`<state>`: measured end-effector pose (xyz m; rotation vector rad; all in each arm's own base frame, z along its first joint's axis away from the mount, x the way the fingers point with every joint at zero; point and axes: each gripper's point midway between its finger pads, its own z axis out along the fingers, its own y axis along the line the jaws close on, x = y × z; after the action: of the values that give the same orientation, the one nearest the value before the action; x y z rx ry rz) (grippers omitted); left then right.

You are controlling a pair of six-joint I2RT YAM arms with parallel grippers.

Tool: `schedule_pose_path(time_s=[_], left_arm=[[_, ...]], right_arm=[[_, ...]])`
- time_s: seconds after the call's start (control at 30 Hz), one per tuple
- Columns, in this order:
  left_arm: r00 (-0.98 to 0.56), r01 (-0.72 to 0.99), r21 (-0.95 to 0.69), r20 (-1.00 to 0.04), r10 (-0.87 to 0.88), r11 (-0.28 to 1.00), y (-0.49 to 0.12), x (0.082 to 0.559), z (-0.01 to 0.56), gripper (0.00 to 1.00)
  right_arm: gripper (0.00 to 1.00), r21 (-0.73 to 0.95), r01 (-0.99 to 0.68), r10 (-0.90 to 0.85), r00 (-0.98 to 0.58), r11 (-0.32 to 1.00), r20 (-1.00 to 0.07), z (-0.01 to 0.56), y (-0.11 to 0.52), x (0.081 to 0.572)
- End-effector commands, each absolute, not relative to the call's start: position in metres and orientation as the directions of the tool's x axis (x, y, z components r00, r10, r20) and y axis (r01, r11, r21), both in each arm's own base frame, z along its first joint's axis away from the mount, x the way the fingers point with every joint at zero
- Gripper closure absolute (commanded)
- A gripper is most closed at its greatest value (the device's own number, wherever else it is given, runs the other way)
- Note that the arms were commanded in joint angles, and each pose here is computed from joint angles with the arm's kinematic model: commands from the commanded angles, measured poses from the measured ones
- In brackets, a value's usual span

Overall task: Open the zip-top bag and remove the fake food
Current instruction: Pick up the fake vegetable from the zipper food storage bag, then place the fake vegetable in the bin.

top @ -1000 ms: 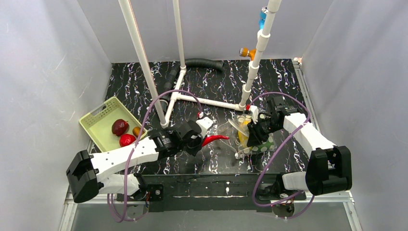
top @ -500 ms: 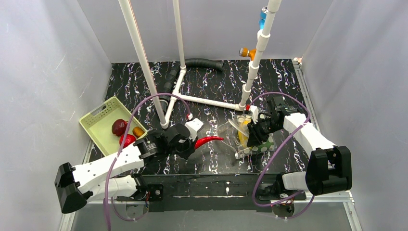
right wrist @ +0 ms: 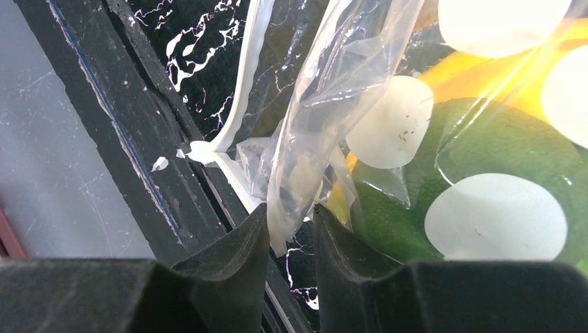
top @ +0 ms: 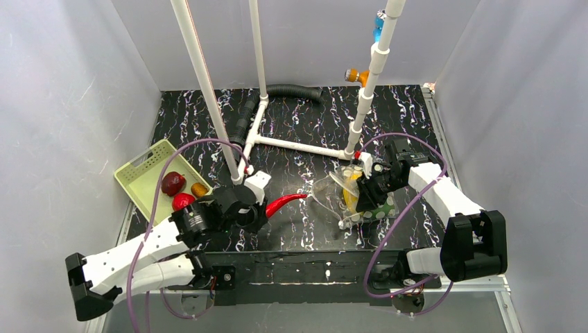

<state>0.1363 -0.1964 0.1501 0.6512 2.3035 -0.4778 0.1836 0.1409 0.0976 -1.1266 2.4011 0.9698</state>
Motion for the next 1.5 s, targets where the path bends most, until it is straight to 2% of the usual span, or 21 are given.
schedule_pose_path(time_s=[0.0, 0.57, 1.07, 1.47], left_arm=[[-0.683, 0.474, -0.129, -0.678, 0.271, 0.871, -0.167, 0.133, 0.146, 1.00], [-0.702, 0.133, -0.049, -0.710, 0.059, 0.990, -0.083, 0.132, 0.170, 1.00], [-0.611, 0.006, -0.022, -0.792, -0.014, 1.000, -0.058, 0.152, 0.187, 1.00], [-0.576, -0.063, -0.031, -0.815, -0.061, 0.998, -0.054, 0.173, 0.195, 1.00]], right_arm=[[0.64, 0.433, -0.788, -0.557, -0.616, 0.438, -0.558, 0.107, 0.145, 0.190], [0.64, 0.435, -0.787, -0.559, -0.617, 0.437, -0.554, 0.106, 0.145, 0.190], [0.64, 0.433, -0.789, -0.560, -0.614, 0.435, -0.556, 0.106, 0.146, 0.189], [0.64, 0.432, -0.790, -0.561, -0.613, 0.435, -0.556, 0.106, 0.146, 0.189]])
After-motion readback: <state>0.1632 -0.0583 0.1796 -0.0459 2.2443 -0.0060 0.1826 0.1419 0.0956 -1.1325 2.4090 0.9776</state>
